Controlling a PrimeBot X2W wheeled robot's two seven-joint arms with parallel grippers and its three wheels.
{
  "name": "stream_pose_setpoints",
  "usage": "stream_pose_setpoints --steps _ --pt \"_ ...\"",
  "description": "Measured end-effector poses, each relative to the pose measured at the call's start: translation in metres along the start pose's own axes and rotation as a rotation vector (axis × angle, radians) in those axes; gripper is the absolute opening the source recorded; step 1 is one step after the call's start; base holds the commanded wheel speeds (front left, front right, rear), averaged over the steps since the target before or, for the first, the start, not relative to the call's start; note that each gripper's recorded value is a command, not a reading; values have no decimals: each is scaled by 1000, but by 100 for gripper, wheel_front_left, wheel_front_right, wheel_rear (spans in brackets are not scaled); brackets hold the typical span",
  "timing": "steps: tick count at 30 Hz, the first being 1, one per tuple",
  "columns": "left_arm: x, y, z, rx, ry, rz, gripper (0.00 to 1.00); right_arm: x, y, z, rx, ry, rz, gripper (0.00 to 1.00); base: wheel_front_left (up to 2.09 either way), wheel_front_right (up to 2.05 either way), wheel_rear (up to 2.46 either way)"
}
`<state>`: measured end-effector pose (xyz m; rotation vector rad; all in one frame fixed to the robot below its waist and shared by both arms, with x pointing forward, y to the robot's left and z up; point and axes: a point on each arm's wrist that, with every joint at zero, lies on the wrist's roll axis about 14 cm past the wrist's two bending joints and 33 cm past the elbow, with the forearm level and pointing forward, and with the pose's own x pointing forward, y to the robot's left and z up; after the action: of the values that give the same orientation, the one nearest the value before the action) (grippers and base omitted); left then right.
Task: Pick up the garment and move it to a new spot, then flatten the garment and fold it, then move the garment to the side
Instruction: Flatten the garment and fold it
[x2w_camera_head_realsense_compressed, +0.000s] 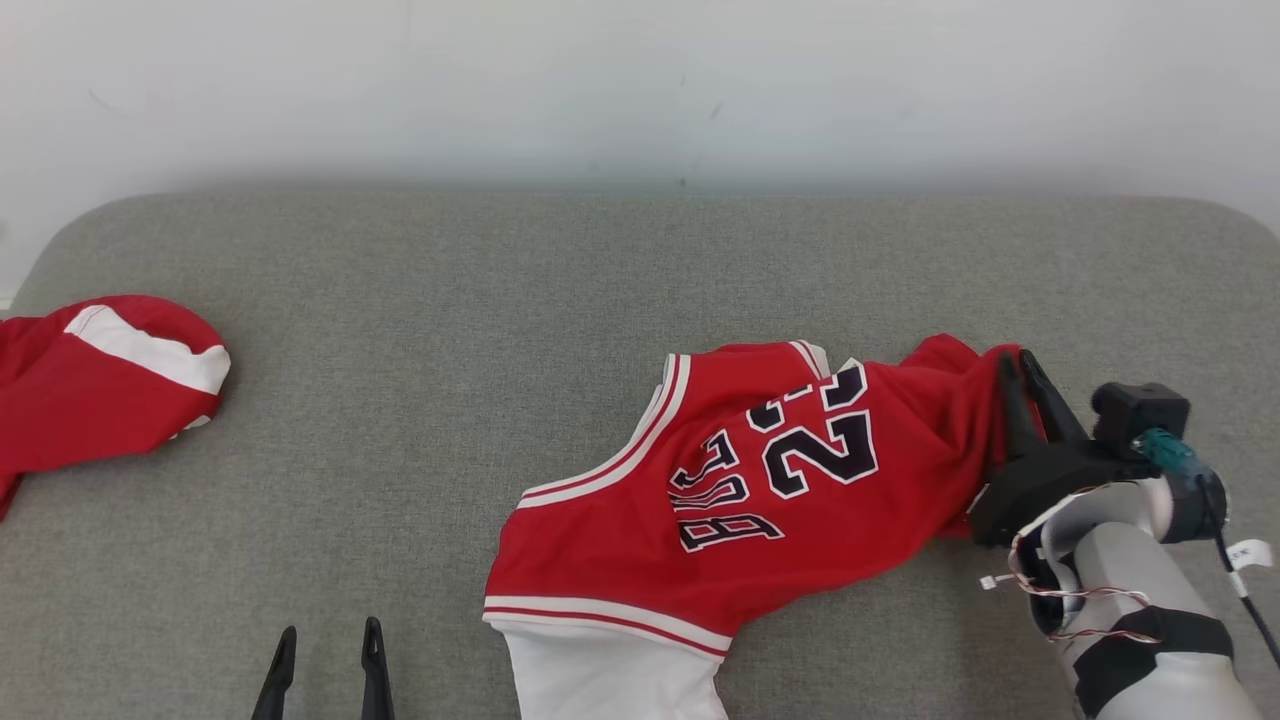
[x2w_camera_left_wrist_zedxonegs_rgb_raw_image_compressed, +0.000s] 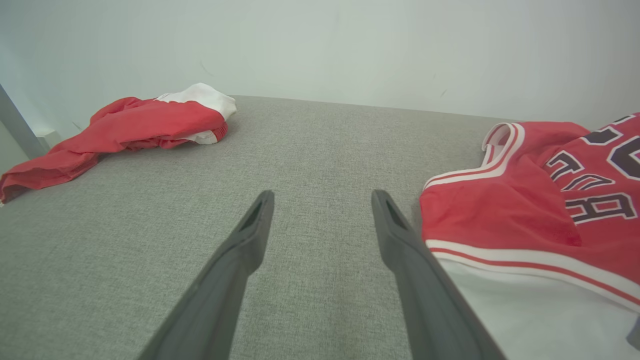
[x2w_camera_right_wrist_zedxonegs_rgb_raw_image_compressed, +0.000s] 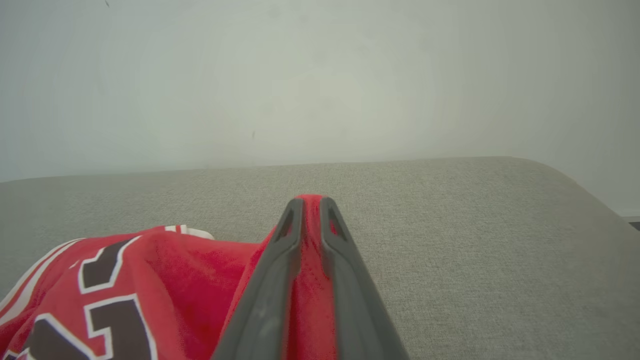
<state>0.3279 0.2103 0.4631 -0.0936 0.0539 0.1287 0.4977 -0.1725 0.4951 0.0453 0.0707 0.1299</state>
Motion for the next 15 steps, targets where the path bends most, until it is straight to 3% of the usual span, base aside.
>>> stream_pose_setpoints --steps 8,15 --pt "-2 -3 -3 -11 8 -5 100 -16 -2 30 -27 -119 -4 100 0 0 0" --pt "0 -21 -5 -26 14 -70 100 -55 -19 21 10 -147 -61 100 0 0 0"
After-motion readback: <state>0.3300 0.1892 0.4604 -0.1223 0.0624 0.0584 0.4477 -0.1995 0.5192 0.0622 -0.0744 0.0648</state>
